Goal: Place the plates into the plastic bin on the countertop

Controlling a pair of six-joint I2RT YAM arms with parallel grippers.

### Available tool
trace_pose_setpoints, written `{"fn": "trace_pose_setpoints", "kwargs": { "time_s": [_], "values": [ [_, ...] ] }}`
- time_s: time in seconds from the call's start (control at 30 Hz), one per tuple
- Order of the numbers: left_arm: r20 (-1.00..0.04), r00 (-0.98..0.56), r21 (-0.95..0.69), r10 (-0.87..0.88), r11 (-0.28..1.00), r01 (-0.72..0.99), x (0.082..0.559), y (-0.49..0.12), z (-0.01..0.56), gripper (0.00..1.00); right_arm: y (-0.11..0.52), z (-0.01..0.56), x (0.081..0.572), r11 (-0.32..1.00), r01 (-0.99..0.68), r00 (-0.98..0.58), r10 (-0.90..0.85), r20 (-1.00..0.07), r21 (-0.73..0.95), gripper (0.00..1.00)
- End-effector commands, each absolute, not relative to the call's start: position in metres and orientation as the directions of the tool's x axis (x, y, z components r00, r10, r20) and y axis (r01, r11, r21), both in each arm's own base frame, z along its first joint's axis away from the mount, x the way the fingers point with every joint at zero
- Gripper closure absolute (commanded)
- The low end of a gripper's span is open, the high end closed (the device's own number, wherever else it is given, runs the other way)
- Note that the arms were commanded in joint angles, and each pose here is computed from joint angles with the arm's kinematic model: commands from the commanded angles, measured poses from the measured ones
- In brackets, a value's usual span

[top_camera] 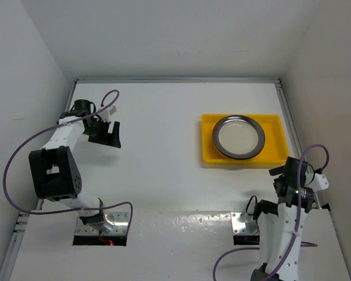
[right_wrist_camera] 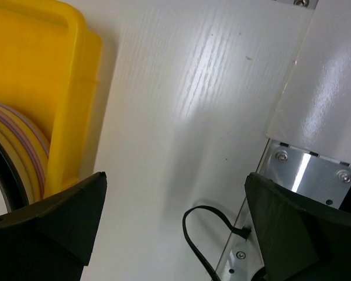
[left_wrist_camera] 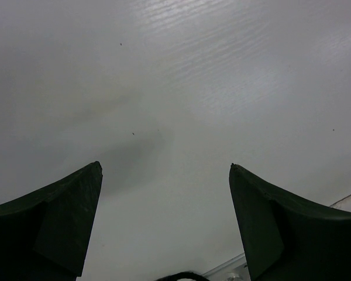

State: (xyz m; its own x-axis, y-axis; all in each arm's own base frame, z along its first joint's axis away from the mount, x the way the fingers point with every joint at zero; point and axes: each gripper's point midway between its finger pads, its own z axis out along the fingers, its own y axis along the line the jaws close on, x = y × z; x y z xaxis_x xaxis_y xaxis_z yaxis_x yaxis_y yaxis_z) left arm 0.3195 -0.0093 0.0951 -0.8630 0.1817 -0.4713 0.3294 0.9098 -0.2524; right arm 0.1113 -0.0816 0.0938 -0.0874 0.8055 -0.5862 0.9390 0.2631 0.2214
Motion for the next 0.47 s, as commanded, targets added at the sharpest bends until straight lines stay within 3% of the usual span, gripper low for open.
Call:
{"fn": "trace_pose_setpoints", "kwargs": {
  "time_s": [0.0, 0.43],
  "values": [
    [-0.529, -0.821, -0.176, 0.216, 0.918, 0.355, 0.3217, -0.0051, 0.109, 0.11, -0.0732, 0.0954, 0.108, 0.22, 0.942, -0.047, 0.835, -0.548, 0.255, 0.0],
    [-0.549, -0.804, -0.152, 0.227, 0.919, 0.364, 0.3155, -0.0071, 0.1145, 0.11, -0.0687, 0.0945, 0.1127, 0.277, 0.922, -0.089, 0.832, -0.547, 0.272, 0.0]
  ]
}}
